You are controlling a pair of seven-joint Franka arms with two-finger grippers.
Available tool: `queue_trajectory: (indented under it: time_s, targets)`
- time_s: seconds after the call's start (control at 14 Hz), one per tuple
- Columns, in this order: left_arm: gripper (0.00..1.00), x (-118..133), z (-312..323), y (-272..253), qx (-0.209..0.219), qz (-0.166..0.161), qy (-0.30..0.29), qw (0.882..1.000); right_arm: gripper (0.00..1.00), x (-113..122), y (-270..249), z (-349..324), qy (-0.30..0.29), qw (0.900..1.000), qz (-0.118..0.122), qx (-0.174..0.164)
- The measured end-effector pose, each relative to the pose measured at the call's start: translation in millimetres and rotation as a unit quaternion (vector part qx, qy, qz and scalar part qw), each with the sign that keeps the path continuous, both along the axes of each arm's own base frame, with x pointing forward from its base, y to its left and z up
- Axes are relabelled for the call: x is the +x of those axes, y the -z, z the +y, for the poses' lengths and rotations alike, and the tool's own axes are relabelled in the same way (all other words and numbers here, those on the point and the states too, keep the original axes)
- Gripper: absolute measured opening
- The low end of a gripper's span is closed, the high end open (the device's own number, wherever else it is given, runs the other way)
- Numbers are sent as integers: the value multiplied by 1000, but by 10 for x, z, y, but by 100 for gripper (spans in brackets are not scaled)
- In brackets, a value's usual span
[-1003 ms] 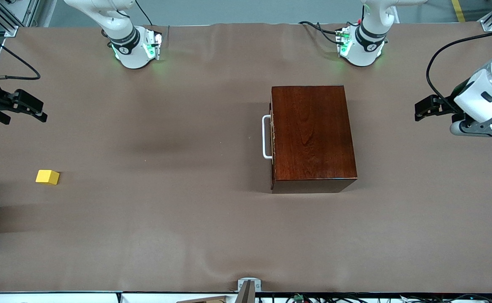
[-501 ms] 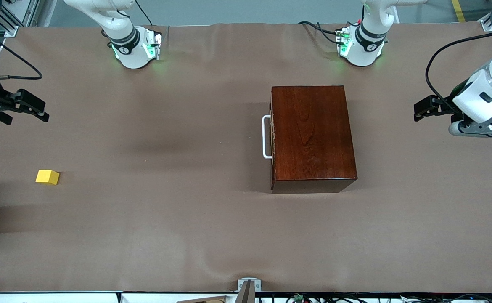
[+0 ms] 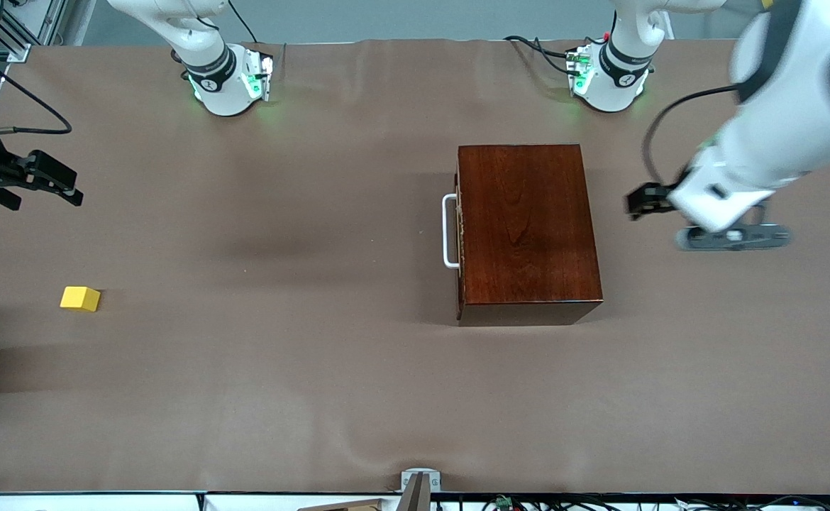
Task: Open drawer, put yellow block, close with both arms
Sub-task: 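Move the left gripper down to the white drawer handle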
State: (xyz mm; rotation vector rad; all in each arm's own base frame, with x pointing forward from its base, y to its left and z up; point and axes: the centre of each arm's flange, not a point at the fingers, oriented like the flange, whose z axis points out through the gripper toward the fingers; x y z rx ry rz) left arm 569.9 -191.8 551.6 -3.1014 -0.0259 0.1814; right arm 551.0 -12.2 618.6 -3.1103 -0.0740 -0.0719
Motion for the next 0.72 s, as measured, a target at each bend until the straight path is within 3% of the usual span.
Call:
queue_trajectory:
  time_s: [0.36,0.72]
  targets:
    - [100,-269,-1370,303,25,-2,-42,999,100,7,16,4,0,1000,2,0]
    - [100,-486,-2550,891,49,-32,-59,997,100,9,29,15,-2,1000,4,0]
